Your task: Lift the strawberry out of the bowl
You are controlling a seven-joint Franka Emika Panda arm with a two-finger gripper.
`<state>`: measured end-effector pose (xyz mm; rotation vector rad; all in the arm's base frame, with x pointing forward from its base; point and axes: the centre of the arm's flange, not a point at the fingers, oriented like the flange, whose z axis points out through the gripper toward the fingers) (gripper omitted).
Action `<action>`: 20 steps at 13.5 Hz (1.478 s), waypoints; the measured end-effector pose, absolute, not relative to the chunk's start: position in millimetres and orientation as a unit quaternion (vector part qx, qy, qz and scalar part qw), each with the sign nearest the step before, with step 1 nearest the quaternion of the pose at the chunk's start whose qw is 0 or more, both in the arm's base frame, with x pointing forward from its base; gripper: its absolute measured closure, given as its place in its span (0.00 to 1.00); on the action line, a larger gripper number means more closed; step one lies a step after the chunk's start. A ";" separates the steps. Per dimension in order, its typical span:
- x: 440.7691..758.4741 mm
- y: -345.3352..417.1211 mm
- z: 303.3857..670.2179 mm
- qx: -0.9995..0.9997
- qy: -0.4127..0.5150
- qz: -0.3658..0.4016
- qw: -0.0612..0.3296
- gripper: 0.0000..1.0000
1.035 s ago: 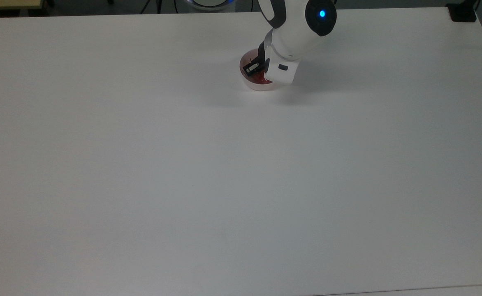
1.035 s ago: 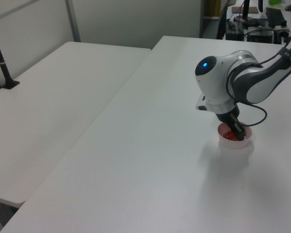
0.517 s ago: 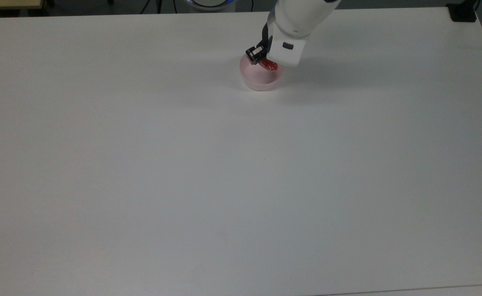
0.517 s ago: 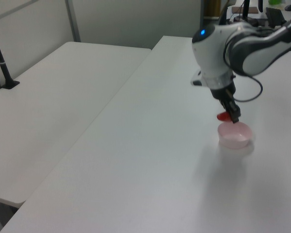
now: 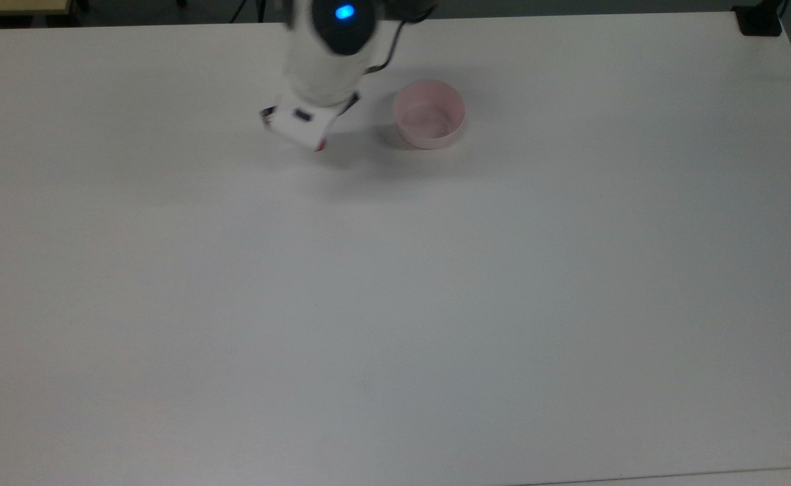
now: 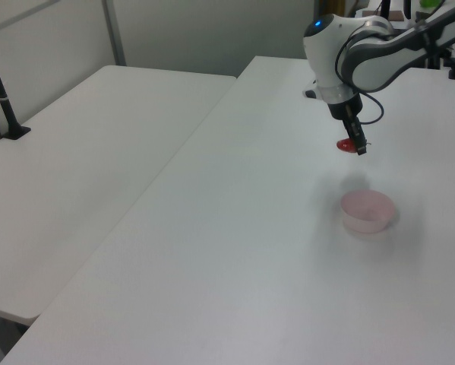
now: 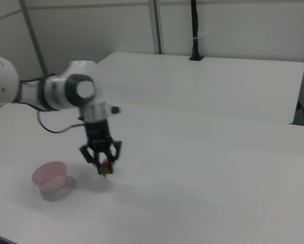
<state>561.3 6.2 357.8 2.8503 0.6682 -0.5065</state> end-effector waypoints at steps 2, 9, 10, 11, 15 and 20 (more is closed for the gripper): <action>567.2 -40.3 330.3 0.960 0.202 -0.173 0.085 0.63; 578.4 -56.7 301.3 0.967 0.167 -0.167 0.093 0.54; 587.1 -53.9 318.2 0.975 0.136 -0.143 0.103 0.40; 594.6 -51.9 337.6 0.981 0.104 -0.120 0.110 0.30; 596.3 -35.7 488.1 0.992 -0.026 0.014 0.121 0.00; 573.2 -27.8 545.1 0.998 -0.028 0.013 0.046 0.00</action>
